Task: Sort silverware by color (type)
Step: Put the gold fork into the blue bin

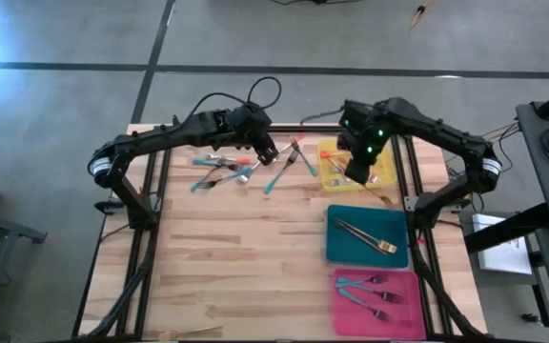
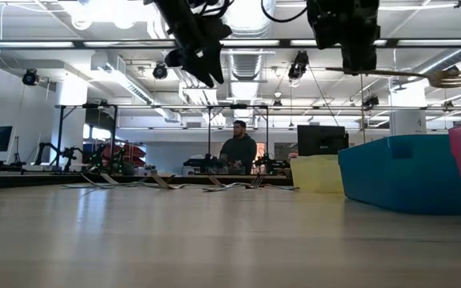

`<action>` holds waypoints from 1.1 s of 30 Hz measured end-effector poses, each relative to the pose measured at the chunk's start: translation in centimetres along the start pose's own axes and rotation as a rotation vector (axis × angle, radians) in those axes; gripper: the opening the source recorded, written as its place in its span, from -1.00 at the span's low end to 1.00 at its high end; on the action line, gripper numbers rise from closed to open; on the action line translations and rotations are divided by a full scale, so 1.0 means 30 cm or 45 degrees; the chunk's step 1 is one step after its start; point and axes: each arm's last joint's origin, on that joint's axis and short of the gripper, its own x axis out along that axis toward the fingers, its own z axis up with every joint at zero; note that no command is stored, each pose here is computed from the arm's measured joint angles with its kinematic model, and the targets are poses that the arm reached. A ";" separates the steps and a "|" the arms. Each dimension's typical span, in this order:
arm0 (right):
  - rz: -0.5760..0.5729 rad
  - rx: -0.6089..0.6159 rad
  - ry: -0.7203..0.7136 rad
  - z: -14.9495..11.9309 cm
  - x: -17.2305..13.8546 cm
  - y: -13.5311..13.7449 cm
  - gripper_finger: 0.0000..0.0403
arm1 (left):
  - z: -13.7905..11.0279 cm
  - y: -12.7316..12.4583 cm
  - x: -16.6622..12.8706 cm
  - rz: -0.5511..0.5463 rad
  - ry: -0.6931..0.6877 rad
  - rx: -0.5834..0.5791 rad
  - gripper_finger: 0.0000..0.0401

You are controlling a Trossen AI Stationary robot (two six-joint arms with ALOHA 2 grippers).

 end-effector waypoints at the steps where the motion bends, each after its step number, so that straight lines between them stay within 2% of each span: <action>1: 0.023 -0.007 0.016 -0.006 0.012 0.005 -0.94 | -0.004 0.000 -0.002 0.002 0.015 -0.003 -0.22; 7: 0.193 0.008 0.146 -0.048 0.096 0.001 -0.94 | -0.032 0.000 -0.024 0.003 0.114 -0.027 -0.22; 11: 0.329 0.019 0.257 -0.085 0.180 -0.004 -0.94 | -0.070 0.004 -0.054 0.019 0.247 -0.043 -0.22; 16: 0.437 0.028 0.305 -0.109 0.287 0.003 -0.94 | -0.127 -0.001 -0.133 0.050 0.416 -0.007 -0.22; 20: 0.351 0.017 0.272 -0.108 0.345 0.005 -0.94 | -0.164 -0.023 -0.205 0.035 0.484 0.081 -0.22; 25: 0.063 0.097 0.242 -0.112 0.385 -0.020 -0.94 | -0.207 -0.047 -0.322 -0.016 0.490 0.175 -0.22; 29: 0.029 0.186 0.266 -0.127 0.407 -0.033 -0.90 | -0.246 -0.059 -0.430 -0.077 0.458 0.222 -0.22; 33: 0.011 0.297 0.287 -0.138 0.421 -0.034 -0.72 | -0.289 -0.057 -0.546 -0.151 0.403 0.200 -0.22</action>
